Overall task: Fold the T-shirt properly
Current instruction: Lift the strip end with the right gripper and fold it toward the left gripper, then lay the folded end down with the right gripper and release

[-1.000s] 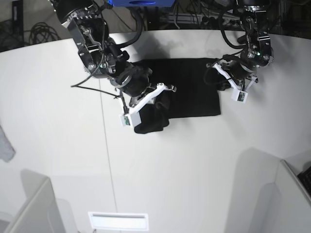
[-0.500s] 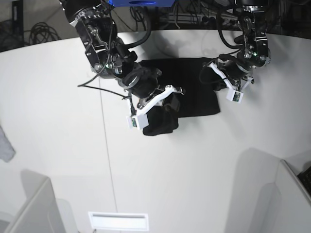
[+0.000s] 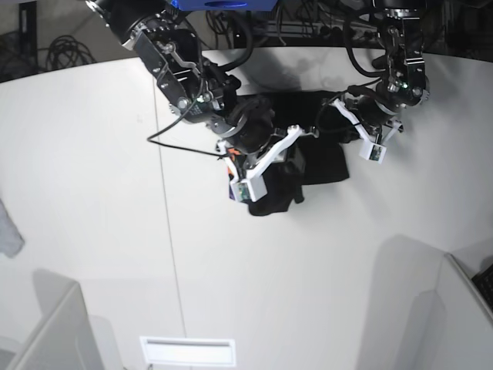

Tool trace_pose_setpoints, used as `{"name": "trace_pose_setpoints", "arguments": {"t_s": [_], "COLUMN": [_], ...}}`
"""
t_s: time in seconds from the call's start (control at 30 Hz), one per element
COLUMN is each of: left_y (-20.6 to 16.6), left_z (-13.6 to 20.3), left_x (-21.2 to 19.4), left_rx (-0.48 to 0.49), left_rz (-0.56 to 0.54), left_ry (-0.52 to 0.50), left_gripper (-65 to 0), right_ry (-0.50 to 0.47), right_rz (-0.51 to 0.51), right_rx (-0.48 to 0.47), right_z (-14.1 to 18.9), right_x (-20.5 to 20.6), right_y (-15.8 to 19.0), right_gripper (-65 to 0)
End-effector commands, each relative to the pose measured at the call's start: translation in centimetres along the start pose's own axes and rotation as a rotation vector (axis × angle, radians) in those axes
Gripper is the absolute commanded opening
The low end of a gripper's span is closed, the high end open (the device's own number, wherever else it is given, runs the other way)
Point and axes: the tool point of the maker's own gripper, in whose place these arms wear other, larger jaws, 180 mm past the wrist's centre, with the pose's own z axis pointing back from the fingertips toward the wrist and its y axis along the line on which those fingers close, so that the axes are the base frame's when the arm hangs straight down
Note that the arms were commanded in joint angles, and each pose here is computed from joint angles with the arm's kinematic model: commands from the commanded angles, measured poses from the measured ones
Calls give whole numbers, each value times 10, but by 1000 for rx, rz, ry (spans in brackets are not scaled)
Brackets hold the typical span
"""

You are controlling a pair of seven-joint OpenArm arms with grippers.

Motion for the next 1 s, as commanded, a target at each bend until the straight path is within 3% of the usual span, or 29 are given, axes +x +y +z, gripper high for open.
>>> {"name": "trace_pose_setpoints", "arguments": {"t_s": [0.0, 0.43, 0.63, 0.97], "left_y": [12, 42, 46, 112], "left_z": [6, 30, 36, 100], "left_x": [-13, -5, -7, -17], "left_rx": [46, 137, 151, 368], "left_rz": [-17, 9, 16, 95], "left_ry": [66, 20, 19, -24], "left_gripper": [-650, -650, -650, -650], "right_ry": [-46, 9, 54, 65], "right_rz": [19, 120, 137, 151], "right_rx": [24, 82, 50, 36], "right_z": [0, -20, -36, -43], "right_x": [13, 2, -12, -18], "right_y": [8, 38, 30, 27], "right_gripper": [-650, -650, -650, -650]}}
